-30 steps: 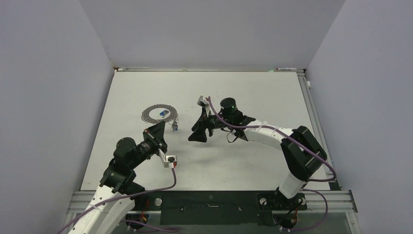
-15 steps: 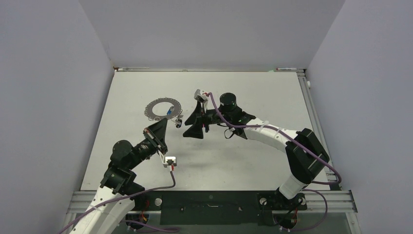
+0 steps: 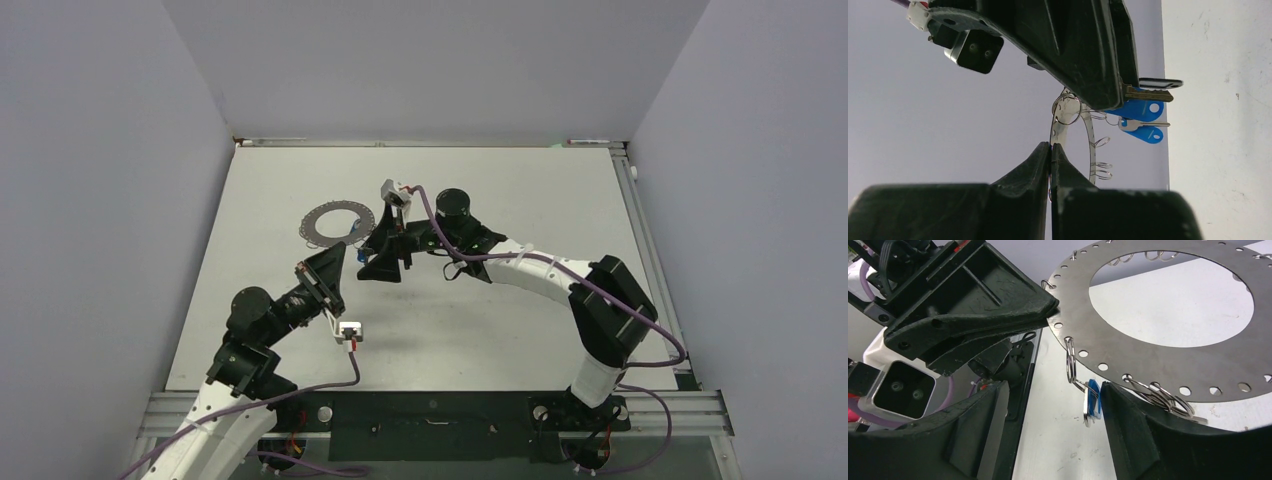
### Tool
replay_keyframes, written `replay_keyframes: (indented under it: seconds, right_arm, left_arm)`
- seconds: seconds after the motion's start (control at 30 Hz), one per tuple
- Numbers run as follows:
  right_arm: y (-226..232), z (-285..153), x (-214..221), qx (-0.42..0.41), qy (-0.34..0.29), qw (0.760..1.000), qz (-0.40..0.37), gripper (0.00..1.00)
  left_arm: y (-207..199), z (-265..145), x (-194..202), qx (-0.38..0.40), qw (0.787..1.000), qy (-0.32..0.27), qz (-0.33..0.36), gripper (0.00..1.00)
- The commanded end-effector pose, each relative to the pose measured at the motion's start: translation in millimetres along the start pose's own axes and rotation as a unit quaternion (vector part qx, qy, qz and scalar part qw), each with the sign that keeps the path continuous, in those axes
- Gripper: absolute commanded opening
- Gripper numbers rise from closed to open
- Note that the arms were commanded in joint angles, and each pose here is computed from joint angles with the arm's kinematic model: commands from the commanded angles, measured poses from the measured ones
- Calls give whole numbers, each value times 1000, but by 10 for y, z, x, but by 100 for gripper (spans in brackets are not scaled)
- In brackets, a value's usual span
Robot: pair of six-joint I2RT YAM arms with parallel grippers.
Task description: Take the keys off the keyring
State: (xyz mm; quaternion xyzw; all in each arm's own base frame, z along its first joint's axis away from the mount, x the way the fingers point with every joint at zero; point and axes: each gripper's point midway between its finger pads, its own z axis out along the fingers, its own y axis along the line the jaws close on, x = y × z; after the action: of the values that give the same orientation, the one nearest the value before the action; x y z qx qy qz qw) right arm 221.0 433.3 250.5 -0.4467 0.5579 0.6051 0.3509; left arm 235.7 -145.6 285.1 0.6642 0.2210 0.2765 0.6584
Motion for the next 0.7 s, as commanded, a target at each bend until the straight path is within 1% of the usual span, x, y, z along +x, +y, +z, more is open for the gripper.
replay_keyframes:
  seconds: [0.0, 0.1, 0.23, 0.37, 0.53, 0.67]
  right_arm:
    - [98, 82, -204, -25, -23, 998, -43, 65]
    - [114, 64, -188, -27, -31, 998, -43, 54]
    - [80, -2, -210, -19, -45, 998, -44, 34]
    - [81, -49, -271, -19, -58, 997, -45, 6]
    - [140, -95, -301, -25, -57, 997, -46, 5]
    - [116, -104, -281, -16, -49, 998, -47, 5]
  left_arm:
    - [404, -30, -8, -61, 998, -1, 18, 0]
    - [401, -38, 6, -62, 998, 3, 10, 0]
    - [376, -60, 10, -60, 998, 6, 0, 0]
    - [299, -76, 43, -47, 999, 16, -17, 0]
    - [197, -105, 145, -26, 996, 46, -78, 0]
    - [82, -138, 123, 1, 988, 49, -149, 0]
